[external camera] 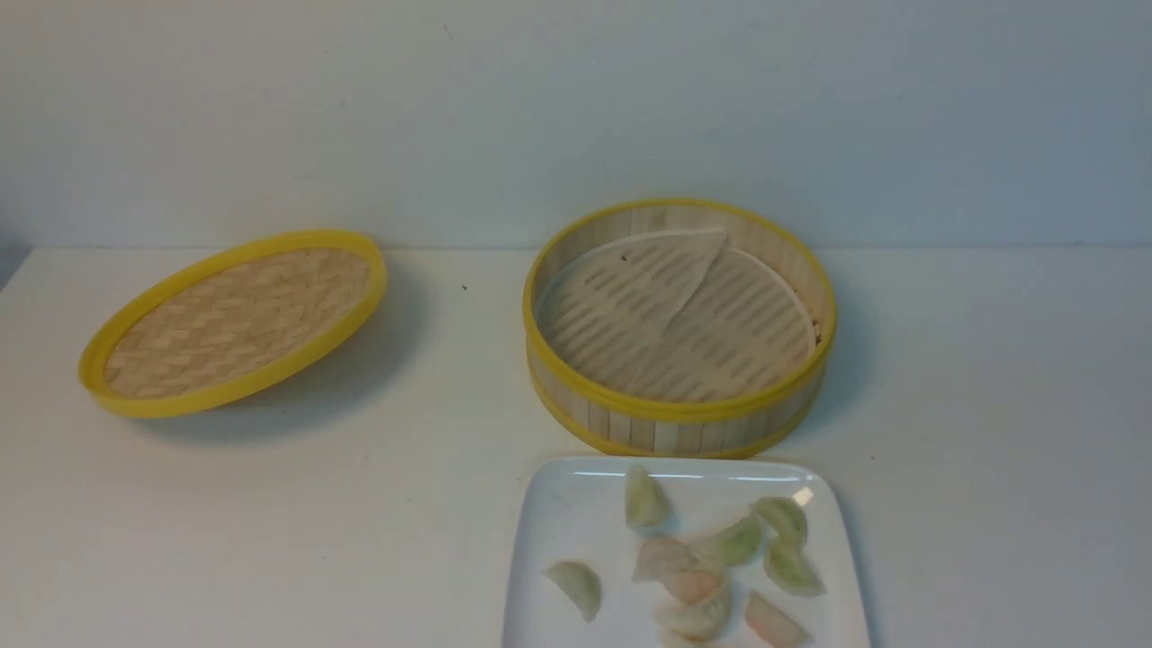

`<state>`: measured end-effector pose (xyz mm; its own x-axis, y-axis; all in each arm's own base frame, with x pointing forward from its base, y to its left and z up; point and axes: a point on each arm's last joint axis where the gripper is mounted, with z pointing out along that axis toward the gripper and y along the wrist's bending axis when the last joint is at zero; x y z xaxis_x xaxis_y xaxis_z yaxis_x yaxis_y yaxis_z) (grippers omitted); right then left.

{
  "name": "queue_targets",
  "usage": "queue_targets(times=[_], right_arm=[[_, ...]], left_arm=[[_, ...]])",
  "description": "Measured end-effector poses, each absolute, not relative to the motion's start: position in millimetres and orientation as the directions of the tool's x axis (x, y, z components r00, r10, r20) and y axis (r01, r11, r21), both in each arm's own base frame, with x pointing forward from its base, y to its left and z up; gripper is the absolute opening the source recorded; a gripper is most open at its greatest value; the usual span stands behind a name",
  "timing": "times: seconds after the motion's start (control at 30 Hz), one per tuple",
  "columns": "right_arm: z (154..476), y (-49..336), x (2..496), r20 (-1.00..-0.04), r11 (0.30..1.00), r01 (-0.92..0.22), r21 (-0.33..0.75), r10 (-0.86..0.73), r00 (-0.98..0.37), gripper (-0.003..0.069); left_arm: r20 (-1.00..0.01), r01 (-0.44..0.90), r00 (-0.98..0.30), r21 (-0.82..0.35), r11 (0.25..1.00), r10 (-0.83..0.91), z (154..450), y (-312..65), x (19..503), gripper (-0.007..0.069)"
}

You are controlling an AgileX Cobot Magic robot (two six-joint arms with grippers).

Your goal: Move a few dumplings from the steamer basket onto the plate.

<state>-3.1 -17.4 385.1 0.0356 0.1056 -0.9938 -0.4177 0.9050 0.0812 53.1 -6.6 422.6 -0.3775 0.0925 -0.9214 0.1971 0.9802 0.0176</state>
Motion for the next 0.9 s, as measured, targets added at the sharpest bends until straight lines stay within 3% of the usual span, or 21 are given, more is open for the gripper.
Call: queue_targets(times=[0.4,0.9], right_arm=[[384,-30,-34,-0.943,0.850,-0.508,0.141,0.271,0.193,-0.0014],[366,-24,-23,-0.970,0.863,-0.486,0.136,0.214,0.110,-0.0014]], left_arm=[[-0.906,0.192,-0.411,0.020,0.981,0.099,419,-5,49,0.0008],[-0.933,0.181,-0.348,0.034,0.983,0.096,395,4,27,0.0008]])
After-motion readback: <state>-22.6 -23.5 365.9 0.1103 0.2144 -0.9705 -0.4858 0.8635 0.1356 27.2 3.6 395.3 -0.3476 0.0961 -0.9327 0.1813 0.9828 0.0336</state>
